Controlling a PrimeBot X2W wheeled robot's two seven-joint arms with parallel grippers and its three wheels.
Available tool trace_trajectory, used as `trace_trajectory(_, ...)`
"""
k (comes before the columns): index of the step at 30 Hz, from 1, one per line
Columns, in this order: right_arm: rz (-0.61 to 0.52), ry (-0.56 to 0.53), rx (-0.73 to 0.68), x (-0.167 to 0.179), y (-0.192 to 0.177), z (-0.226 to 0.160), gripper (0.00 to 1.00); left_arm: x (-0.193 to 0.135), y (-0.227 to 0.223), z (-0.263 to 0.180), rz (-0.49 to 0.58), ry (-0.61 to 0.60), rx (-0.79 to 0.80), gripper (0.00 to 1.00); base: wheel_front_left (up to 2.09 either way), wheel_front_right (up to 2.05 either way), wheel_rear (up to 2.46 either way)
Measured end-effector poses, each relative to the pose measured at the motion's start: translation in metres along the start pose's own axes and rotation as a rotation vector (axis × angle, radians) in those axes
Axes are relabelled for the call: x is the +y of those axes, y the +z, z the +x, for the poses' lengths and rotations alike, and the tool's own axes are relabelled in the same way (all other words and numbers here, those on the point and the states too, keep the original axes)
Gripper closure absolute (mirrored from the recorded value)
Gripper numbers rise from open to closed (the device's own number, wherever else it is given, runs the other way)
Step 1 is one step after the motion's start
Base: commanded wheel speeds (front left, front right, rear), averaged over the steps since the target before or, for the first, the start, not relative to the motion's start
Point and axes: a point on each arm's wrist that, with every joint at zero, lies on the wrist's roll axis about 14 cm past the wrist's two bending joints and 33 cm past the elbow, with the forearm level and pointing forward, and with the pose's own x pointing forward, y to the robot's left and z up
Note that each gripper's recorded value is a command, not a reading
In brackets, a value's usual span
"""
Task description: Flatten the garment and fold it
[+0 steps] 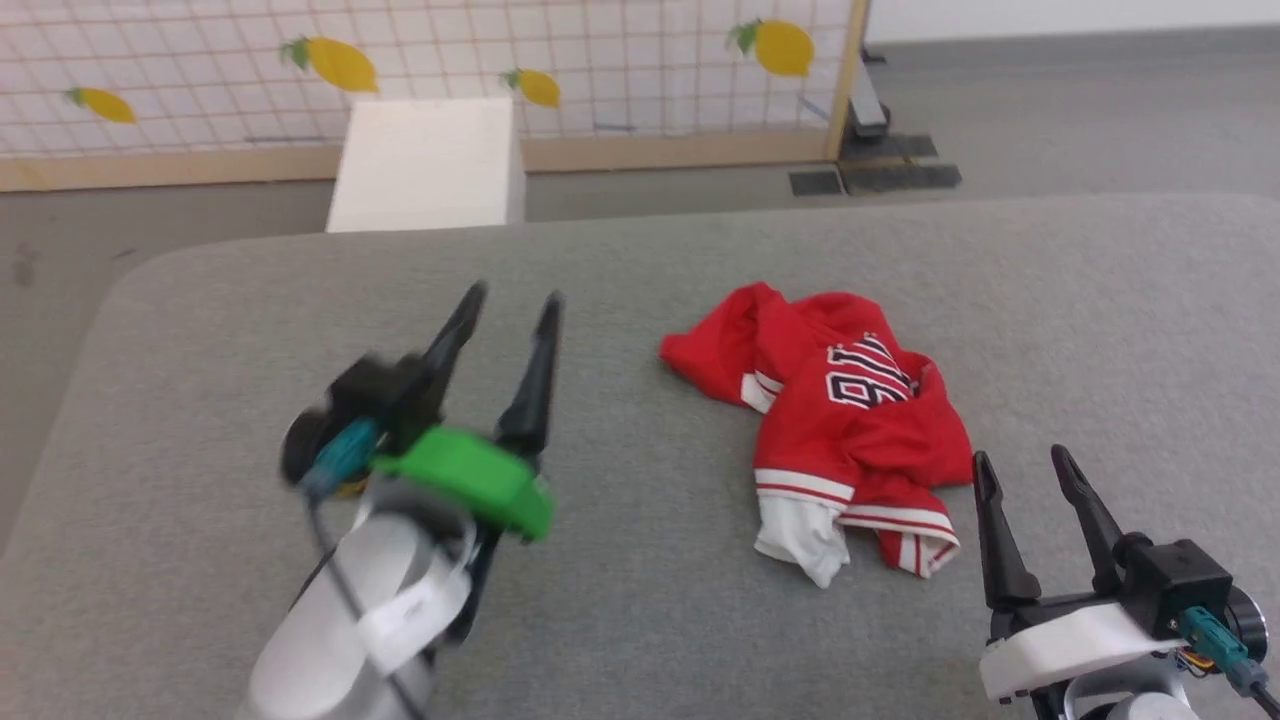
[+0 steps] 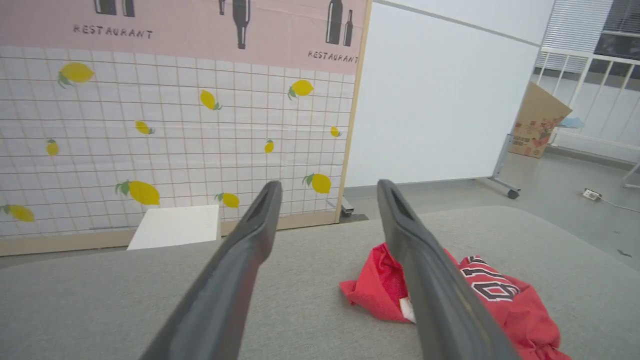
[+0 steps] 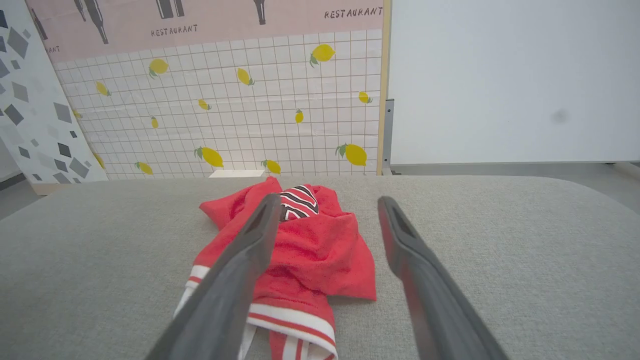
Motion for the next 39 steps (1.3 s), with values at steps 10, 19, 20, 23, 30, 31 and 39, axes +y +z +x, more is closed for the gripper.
trace_trajectory(10, 0.021, 0.045, -0.004, 0.016, 0.001, -0.007, 0.0, 0.033, -0.04, -0.09, 0.035, 0.166, 0.13, 0.0, 0.0, 0.0, 0.0)
trace_trajectory(19, 0.036, 0.057, 0.01, 0.021, -0.004, -0.01, 0.0, 0.025, -0.061, -0.112, 0.001, 0.182, 0.186, 0.0, 0.0, 0.0, 0.0)
trace_trajectory(20, 0.036, 0.058, 0.011, 0.021, -0.004, -0.01, 0.0, 0.025, -0.061, -0.112, 0.002, 0.18, 0.188, 0.0, 0.0, 0.0, 0.0)
trace_trajectory(23, 0.036, 0.06, 0.014, 0.022, -0.005, -0.01, 0.0, 0.023, -0.062, -0.111, -0.01, 0.177, 0.186, 0.0, 0.0, 0.0, 0.0)
trace_trajectory(30, 0.037, 0.052, 0.041, 0.019, -0.013, -0.009, 0.0, 0.001, -0.077, -0.099, -0.043, 0.081, 0.253, 0.0, 0.0, 0.0, 0.0)
trace_trajectory(31, 0.037, 0.049, 0.047, 0.018, -0.015, -0.009, 0.0, -0.005, -0.08, -0.093, -0.04, 0.047, 0.275, 0.0, 0.0, 0.0, 0.0)
trace_trajectory(39, 0.034, 0.009, 0.082, 0.006, -0.027, -0.005, 0.0, -0.066, -0.111, -0.047, -0.071, -0.189, 0.561, 0.0, 0.0, 0.0, 0.0)
